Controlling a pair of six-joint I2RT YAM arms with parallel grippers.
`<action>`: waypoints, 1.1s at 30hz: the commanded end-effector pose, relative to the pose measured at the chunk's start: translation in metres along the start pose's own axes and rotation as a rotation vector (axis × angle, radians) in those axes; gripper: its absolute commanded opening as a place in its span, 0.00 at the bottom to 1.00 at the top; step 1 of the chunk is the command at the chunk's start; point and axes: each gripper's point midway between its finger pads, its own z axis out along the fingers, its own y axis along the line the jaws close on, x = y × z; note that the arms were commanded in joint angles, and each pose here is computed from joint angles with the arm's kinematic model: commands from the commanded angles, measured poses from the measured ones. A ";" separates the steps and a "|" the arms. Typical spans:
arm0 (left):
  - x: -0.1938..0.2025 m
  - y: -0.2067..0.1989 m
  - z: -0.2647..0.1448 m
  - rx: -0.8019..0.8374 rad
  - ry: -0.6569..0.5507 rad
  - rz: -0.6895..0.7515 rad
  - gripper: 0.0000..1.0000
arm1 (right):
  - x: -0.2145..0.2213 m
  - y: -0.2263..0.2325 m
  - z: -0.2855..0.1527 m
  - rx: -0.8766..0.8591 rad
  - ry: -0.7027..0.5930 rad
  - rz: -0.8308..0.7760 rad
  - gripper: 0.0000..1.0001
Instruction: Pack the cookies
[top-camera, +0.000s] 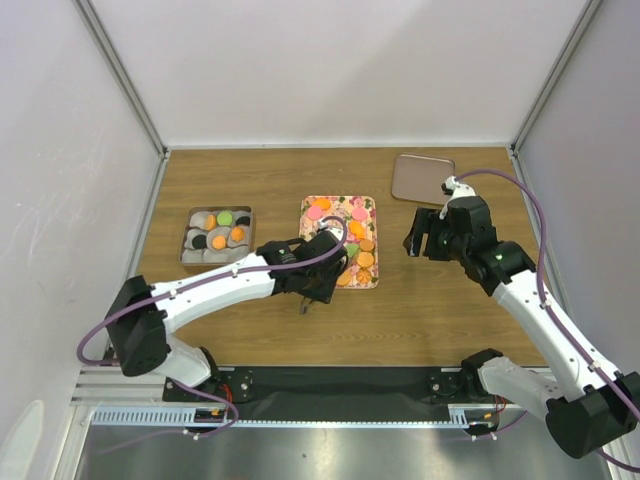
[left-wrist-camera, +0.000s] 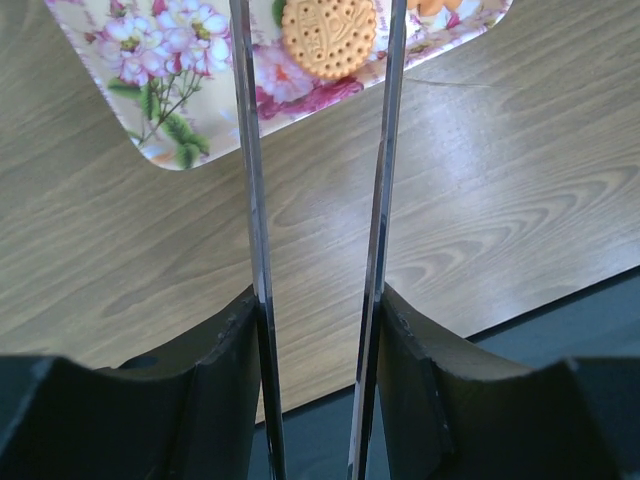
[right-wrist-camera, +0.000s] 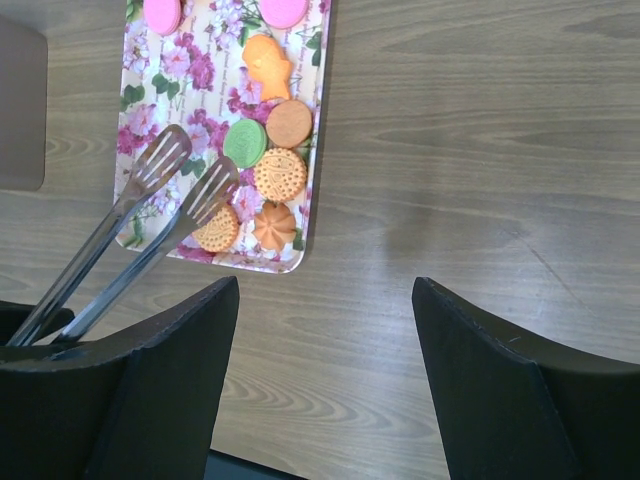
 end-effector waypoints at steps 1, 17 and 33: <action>-0.032 -0.023 -0.006 0.067 -0.092 -0.045 0.49 | -0.016 0.000 -0.012 0.007 -0.057 -0.008 0.77; -0.031 -0.012 0.021 -0.025 -0.052 -0.030 0.50 | -0.015 0.000 -0.012 0.000 -0.052 -0.011 0.77; -0.024 0.013 0.031 -0.076 -0.024 -0.057 0.50 | -0.016 0.001 -0.011 -0.007 -0.055 -0.013 0.77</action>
